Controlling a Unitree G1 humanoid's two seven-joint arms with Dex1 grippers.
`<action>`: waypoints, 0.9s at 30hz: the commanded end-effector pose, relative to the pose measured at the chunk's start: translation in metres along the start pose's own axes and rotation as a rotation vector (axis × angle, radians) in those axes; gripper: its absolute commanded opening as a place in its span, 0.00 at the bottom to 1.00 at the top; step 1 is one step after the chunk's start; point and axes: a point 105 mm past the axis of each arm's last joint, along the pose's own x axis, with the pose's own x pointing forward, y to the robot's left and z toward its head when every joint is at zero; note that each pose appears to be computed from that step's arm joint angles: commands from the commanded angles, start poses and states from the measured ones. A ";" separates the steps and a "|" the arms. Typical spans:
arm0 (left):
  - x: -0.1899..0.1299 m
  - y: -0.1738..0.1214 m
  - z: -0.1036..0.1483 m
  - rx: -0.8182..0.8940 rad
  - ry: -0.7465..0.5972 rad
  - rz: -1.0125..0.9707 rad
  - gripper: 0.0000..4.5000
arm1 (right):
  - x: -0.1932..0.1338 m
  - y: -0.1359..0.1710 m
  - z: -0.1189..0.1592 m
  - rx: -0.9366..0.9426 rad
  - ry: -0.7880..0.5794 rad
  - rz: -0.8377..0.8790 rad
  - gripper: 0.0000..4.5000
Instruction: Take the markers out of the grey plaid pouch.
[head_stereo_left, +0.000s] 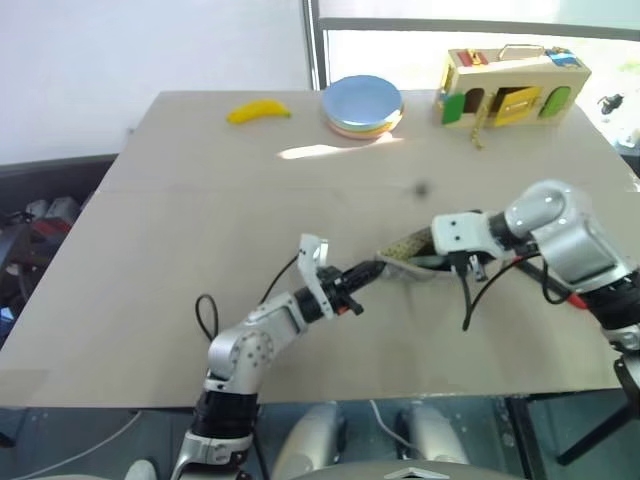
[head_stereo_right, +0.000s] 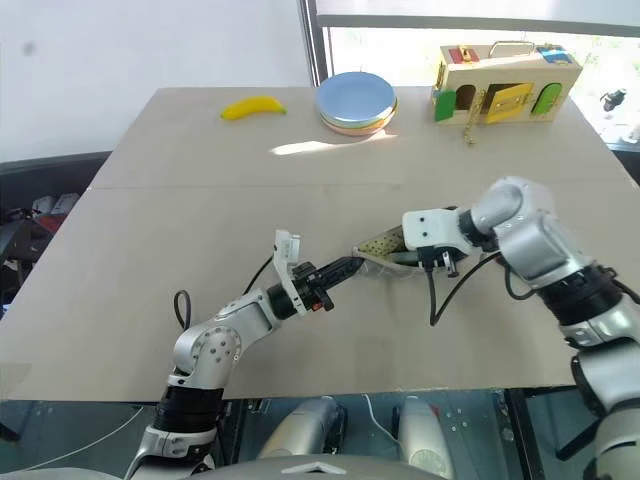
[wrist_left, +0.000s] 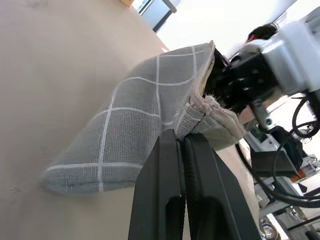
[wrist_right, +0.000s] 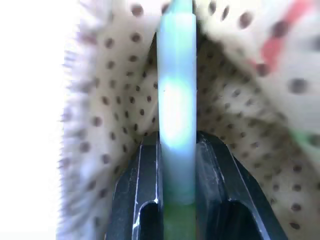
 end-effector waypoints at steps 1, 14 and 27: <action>-0.006 0.000 0.018 0.068 -0.048 0.029 0.00 | -0.030 -0.007 0.011 0.028 -0.070 -0.088 0.06; -0.011 0.006 0.028 0.175 -0.076 0.104 0.00 | -0.086 -0.020 0.090 0.123 -0.699 -0.217 0.06; -0.084 0.018 0.061 0.419 -0.078 0.316 0.00 | -0.076 -0.063 -0.071 0.404 -0.135 -0.542 0.06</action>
